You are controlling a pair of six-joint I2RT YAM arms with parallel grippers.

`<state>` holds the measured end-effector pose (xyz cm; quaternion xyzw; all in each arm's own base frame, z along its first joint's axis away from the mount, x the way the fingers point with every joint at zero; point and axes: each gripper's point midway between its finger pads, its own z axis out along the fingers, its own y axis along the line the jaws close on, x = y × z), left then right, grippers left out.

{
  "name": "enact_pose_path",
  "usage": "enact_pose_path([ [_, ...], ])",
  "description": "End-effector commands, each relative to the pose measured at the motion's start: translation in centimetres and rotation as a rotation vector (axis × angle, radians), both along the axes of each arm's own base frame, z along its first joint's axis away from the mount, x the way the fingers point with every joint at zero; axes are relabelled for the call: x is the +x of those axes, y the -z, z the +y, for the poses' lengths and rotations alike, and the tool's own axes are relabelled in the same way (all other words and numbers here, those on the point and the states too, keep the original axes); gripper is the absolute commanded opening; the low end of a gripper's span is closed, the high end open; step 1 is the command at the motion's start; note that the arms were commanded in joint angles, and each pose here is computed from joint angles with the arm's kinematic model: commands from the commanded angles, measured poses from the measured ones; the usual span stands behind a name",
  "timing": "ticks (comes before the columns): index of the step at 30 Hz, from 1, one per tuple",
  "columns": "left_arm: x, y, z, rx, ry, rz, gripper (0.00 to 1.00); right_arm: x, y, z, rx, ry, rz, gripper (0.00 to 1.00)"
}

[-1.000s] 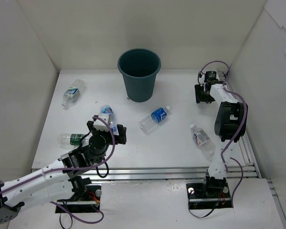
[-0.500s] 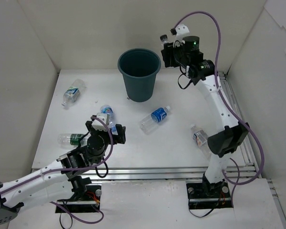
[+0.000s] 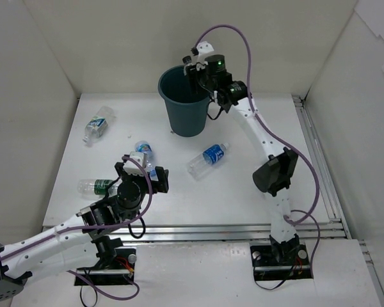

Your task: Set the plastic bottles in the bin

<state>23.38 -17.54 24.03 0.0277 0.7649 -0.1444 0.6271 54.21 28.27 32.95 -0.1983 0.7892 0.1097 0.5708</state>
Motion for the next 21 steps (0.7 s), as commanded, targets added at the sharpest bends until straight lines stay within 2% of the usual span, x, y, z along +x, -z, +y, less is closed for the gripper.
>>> enact_pose_path([
  [1, 0.6, -1.9, 0.0, -0.056, -0.028, -0.04, 1.0, 1.4, -4.4, -0.6, 0.047, 0.069, -0.151, 0.38],
  [7, 0.6, -1.7, -0.2, -0.046, -0.025, -0.035, 1.0, 3.1, -4.0, -0.8, 0.081, 0.115, -0.202, 0.48],
  [8, 0.7, -1.8, -0.2, -0.044, -0.024, -0.037, 1.0, 3.2, -3.8, -0.9, 0.084, 0.119, -0.199, 0.54],
  [9, 0.7, -1.7, -0.3, -0.042, -0.024, -0.035, 1.0, 3.3, -3.9, -0.9, 0.09, 0.121, -0.2, 0.64],
  [11, 0.7, -1.8, -0.3, -0.042, -0.023, -0.035, 1.0, 3.3, -3.8, -1.3, 0.092, 0.124, -0.197, 0.74],
  [17, 0.8, -1.5, -0.5, -0.028, -0.022, -0.029, 1.0, 1.0, -6.6, -2.6, 0.107, 0.125, -0.225, 0.84],
  [18, 0.8, -1.4, -0.5, -0.027, -0.023, -0.027, 1.0, -0.2, -8.9, -3.9, 0.133, 0.164, -0.255, 0.84],
  [19, 0.9, -1.4, -0.5, -0.026, -0.024, -0.028, 1.0, -0.6, -7.8, -5.1, 0.114, 0.208, -0.231, 0.85],
  [20, 0.9, -1.5, -0.4, -0.027, -0.032, -0.03, 1.0, -1.4, -8.0, -6.3, 0.153, 0.275, -0.217, 0.85],
  [21, 0.9, -1.5, -0.3, -0.026, -0.036, -0.031, 1.0, -3.9, -11.0, -8.4, 0.255, 0.354, -0.236, 0.85],
])
